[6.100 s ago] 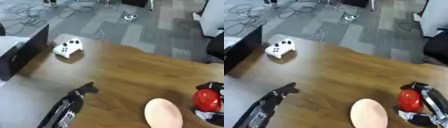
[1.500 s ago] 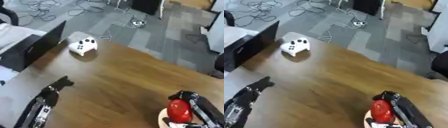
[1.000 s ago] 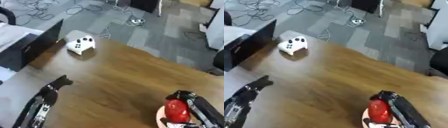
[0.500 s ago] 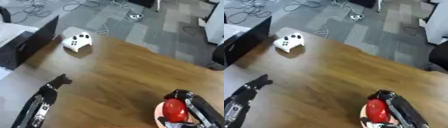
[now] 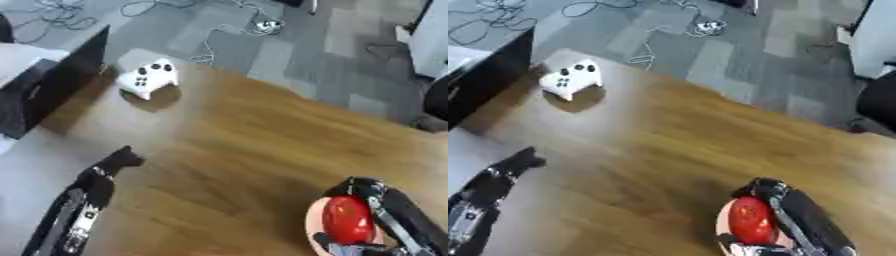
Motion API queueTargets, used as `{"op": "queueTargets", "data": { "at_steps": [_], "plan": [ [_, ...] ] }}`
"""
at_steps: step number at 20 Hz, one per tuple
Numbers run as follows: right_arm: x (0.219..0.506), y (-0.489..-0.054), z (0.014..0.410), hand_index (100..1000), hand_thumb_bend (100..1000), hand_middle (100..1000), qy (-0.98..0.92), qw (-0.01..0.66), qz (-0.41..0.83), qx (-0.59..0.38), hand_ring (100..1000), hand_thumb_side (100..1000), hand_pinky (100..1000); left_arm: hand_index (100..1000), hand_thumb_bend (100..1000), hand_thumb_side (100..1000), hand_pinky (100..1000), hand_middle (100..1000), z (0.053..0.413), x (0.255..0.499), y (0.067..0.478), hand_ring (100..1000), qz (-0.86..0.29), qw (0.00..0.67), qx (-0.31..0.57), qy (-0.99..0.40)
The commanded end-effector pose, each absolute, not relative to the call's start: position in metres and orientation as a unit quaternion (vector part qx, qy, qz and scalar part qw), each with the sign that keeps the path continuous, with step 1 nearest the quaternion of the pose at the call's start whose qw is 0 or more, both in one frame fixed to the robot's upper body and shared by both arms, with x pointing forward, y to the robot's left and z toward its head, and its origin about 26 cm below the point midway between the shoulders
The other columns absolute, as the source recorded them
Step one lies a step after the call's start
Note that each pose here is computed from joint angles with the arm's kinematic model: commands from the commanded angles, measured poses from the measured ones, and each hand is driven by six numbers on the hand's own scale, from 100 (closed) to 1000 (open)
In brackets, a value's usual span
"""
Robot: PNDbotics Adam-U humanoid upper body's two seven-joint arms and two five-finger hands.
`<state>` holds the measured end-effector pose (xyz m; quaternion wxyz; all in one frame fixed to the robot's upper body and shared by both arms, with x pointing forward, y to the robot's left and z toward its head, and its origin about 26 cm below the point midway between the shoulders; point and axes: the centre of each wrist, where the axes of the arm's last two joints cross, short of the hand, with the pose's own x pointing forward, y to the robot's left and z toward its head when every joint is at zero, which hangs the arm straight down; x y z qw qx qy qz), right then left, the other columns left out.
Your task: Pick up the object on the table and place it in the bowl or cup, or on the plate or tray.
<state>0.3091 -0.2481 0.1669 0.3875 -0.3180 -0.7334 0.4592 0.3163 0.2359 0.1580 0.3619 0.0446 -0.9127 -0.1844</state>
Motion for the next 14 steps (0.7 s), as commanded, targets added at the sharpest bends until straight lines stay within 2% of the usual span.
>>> {"op": "queueTargets", "data": {
  "at_steps": [1,2,3,4,5,14],
  "plan": [
    [0.3114,-0.2469,0.1746,776,608,632,-0.738,0.372,0.463,-0.321,496,471,701,863,172,985,985,737,0.1643,0.3133,0.2369,1000,-0.186,0.348,0.051,-0.917],
    [0.3126,-0.2466,0.1748,776,608,632,-0.738,0.371,0.465,-0.32,496,471,701,863,172,985,985,737,0.1642,0.3132,0.2368,1000,-0.186,0.348,0.052,-0.917],
    [0.3135,-0.2466,0.1748,845,637,735,-0.737,0.37,0.467,-0.318,574,496,770,863,172,986,986,737,0.1641,0.3132,0.2367,1000,-0.186,0.348,0.052,-0.917],
    [0.3141,-0.2465,0.1747,839,637,728,-0.737,0.369,0.469,-0.317,568,496,765,863,172,986,986,737,0.164,0.3131,0.2366,1000,-0.187,0.348,0.052,-0.917],
    [0.3146,-0.2465,0.1746,878,644,766,-0.738,0.369,0.47,-0.315,597,507,788,864,172,986,987,738,0.164,0.3131,0.2365,1000,-0.187,0.348,0.052,-0.917],
    [0.3154,-0.2472,0.174,913,645,778,-0.737,0.364,0.481,-0.306,590,502,795,865,171,988,990,738,0.1636,0.3132,0.2356,1000,-0.191,0.347,0.05,-0.917]
  ]
}}
